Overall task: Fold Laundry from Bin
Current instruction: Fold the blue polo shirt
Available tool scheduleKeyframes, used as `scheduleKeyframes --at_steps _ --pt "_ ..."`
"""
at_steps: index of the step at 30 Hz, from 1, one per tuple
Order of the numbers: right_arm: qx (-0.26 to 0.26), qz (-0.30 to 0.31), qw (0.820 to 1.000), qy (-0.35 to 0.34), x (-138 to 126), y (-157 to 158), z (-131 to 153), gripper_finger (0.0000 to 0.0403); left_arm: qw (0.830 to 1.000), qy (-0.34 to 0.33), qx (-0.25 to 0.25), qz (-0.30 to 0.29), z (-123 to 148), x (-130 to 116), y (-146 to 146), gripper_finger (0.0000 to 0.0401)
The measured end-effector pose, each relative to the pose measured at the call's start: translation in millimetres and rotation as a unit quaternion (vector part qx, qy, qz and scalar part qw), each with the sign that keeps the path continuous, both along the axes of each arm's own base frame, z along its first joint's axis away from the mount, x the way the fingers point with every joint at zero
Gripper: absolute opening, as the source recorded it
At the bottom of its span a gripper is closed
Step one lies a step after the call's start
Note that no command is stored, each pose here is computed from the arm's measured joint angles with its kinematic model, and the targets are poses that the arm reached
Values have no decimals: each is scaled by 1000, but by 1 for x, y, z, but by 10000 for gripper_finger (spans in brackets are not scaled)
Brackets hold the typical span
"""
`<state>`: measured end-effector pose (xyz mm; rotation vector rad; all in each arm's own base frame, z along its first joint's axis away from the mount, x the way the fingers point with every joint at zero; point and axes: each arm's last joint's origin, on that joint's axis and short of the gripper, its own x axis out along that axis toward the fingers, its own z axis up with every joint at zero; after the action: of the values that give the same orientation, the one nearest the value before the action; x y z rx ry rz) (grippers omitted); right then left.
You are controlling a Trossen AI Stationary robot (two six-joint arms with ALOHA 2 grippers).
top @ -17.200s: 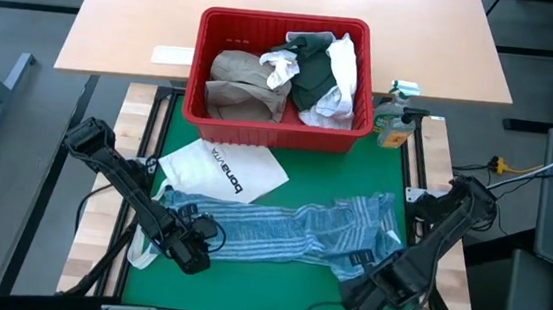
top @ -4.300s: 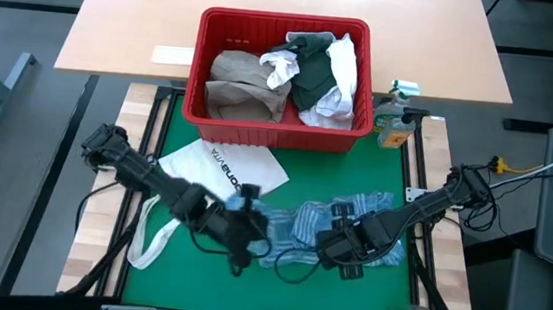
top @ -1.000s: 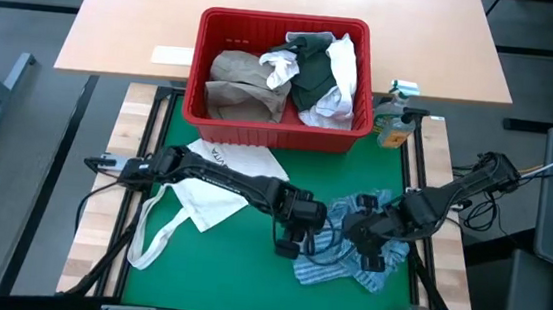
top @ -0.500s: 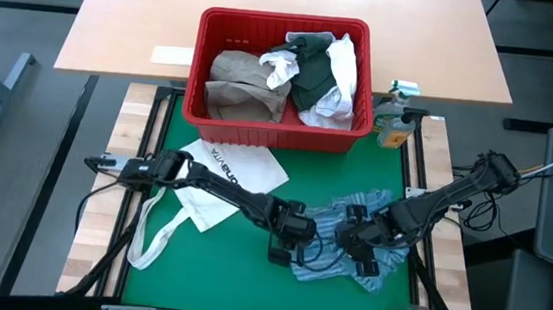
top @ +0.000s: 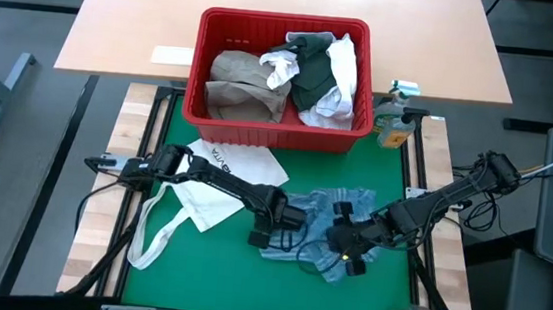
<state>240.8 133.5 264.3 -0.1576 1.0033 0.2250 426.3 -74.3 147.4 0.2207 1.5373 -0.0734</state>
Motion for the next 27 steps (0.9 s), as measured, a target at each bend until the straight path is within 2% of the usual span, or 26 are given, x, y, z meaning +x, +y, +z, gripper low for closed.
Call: scheduleKeyframes --at_steps 5,11,17,23,27 --pt "-75 16 996 -50 7 -5 3 170 1000 30 5 -4 0 -5 1 94" --pt "-57 25 996 -67 19 -20 6 170 999 31 5 -4 0 -6 1 94" --pt "-35 57 996 -58 35 -26 -4 170 999 31 5 -5 -1 -5 1 94" --pt "-67 74 995 -16 47 -23 -29 170 999 31 5 -5 -1 -5 1 94" --pt "-99 63 993 -13 48 -24 -33 165 999 48 8 -4 -3 -9 1 94"
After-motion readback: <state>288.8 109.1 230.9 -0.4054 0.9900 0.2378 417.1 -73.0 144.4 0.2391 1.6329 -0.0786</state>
